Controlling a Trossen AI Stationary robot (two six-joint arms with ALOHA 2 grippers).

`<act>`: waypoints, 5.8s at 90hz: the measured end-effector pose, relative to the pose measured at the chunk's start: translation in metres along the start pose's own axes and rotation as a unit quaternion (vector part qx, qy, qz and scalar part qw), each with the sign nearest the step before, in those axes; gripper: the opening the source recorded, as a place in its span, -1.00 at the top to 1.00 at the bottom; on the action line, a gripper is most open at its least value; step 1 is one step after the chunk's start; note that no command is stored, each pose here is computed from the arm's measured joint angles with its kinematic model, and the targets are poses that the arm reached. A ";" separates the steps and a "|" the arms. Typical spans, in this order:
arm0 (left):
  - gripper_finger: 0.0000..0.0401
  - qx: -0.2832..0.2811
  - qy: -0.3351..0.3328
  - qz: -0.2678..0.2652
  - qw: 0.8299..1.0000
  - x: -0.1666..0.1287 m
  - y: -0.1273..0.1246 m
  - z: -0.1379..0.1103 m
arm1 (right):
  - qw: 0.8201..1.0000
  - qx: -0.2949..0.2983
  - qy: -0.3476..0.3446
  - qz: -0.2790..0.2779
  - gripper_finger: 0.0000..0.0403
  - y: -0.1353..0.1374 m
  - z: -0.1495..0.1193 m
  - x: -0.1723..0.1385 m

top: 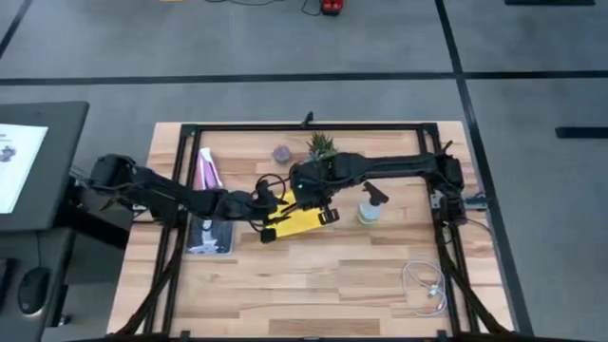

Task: Apply microfiber cloth
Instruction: Wipe the cellphone with the microfiber cloth

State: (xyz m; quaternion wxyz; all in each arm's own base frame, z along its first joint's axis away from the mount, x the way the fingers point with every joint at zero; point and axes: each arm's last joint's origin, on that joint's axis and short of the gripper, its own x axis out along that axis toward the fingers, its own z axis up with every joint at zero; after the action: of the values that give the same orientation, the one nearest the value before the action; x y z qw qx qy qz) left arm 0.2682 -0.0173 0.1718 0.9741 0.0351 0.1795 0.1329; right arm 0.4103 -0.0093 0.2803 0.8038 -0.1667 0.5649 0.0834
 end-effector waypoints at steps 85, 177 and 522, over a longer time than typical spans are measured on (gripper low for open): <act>0.47 -0.009 -0.025 -0.009 1.000 0.006 -0.002 0.016 | 1.000 -0.002 0.007 0.005 0.90 0.002 -0.001 0.001; 0.27 0.040 0.086 -0.012 0.995 0.011 -0.005 0.016 | 1.000 0.010 0.026 0.011 0.90 0.001 -0.005 0.001; 0.98 -0.333 -0.021 0.001 0.943 -0.142 0.021 -0.043 | 0.909 0.066 -0.359 -0.203 0.99 0.008 -0.023 -0.039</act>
State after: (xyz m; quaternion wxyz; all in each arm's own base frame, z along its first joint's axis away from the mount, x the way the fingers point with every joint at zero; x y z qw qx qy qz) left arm 0.1204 -0.0347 0.1825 0.9336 -0.2885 0.1041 0.1851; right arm 0.3739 -0.0087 0.3079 0.9613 -0.1827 0.1961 -0.0645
